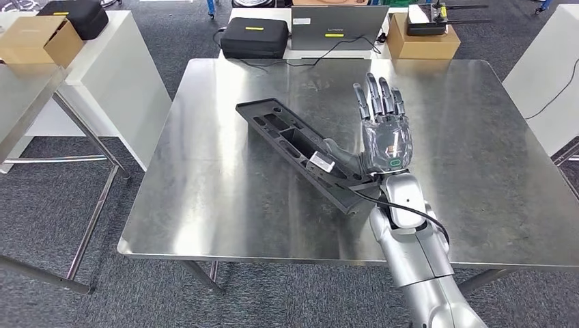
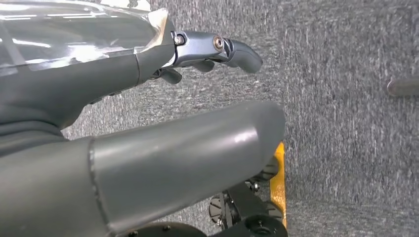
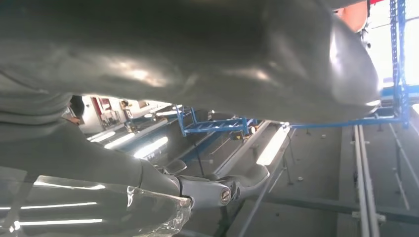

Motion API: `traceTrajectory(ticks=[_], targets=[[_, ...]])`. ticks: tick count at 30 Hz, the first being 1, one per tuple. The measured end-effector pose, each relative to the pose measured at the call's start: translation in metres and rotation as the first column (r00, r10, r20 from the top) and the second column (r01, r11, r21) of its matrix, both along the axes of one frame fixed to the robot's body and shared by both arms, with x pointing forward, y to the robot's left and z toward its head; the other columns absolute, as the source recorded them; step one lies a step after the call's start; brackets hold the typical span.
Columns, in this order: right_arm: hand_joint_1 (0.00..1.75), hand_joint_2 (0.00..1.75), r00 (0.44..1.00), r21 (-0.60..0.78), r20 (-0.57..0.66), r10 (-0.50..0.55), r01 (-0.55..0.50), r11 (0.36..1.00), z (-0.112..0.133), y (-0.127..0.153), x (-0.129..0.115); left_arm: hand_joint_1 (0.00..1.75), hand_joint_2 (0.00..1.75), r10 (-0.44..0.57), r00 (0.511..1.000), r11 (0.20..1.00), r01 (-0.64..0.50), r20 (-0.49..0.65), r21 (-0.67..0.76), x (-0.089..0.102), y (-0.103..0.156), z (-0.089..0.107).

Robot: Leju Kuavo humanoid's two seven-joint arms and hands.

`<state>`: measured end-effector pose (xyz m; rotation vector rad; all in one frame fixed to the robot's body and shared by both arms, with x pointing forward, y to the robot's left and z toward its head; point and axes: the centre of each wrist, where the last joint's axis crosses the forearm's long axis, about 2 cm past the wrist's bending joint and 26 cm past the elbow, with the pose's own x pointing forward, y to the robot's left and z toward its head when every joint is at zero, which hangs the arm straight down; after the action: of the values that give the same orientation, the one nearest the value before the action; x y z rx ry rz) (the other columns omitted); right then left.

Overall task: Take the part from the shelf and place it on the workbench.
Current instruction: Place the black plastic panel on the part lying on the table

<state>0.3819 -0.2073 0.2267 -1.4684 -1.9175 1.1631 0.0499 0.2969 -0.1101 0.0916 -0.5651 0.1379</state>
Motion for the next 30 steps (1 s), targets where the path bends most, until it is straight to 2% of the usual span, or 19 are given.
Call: traceTrajectory(ticks=[30], targets=[[0.0,0.0,1.0,-0.003,0.01,-0.018,0.018,1.0,0.005,-0.012,0.007,0.0,0.0,-0.006,1.0,1.0,0.006,0.014,-0.003,0.004,0.001,0.001]])
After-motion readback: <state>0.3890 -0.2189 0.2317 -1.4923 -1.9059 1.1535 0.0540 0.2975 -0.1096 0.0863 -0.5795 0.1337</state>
